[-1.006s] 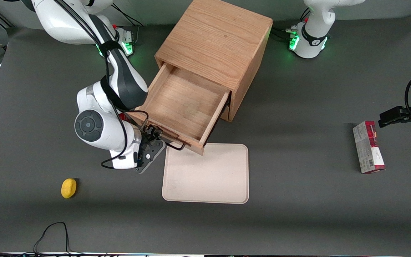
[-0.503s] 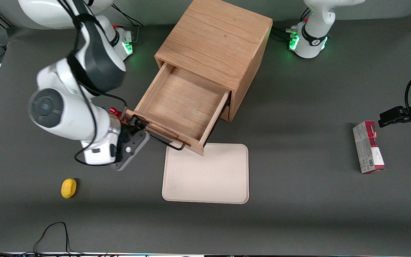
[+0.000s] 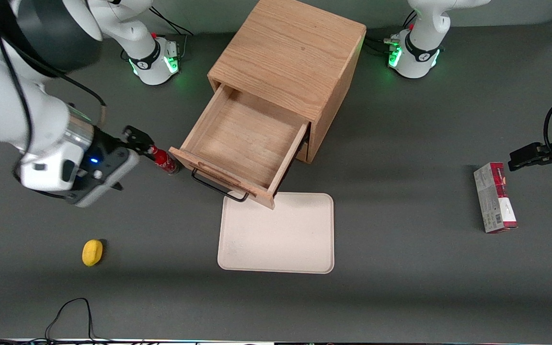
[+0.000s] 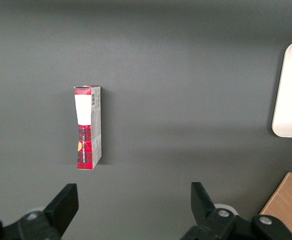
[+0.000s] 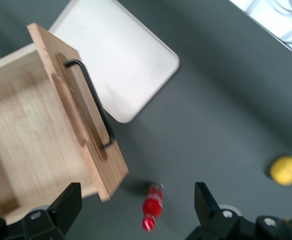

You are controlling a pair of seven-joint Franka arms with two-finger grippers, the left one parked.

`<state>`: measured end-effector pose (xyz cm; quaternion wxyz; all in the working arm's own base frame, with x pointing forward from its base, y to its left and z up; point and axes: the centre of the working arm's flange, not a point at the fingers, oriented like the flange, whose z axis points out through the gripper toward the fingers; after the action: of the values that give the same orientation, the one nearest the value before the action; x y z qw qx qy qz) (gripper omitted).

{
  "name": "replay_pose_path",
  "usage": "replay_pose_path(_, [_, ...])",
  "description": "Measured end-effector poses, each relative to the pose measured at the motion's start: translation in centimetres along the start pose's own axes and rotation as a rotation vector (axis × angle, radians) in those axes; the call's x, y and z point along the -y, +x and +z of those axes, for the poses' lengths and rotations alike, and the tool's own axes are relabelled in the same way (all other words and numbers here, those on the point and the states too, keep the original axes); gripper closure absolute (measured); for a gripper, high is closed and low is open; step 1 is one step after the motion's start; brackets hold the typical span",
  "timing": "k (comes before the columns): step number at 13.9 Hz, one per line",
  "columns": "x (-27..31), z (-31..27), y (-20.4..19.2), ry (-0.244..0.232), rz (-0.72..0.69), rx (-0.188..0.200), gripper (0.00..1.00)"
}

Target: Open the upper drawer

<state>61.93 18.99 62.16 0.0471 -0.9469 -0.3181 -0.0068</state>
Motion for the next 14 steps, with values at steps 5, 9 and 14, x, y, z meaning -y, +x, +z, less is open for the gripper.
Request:
replay_pose_path(5, [-2.7,-2.5,-4.6,-0.066,0.31,0.034,0.0])
replay_pose_path(9, [-8.2,-2.7,-11.2,-0.049,0.452,0.017,0.0])
replay_pose_path(14, [-11.3,-1.9,-15.8,-0.069,0.542,0.016,0.0])
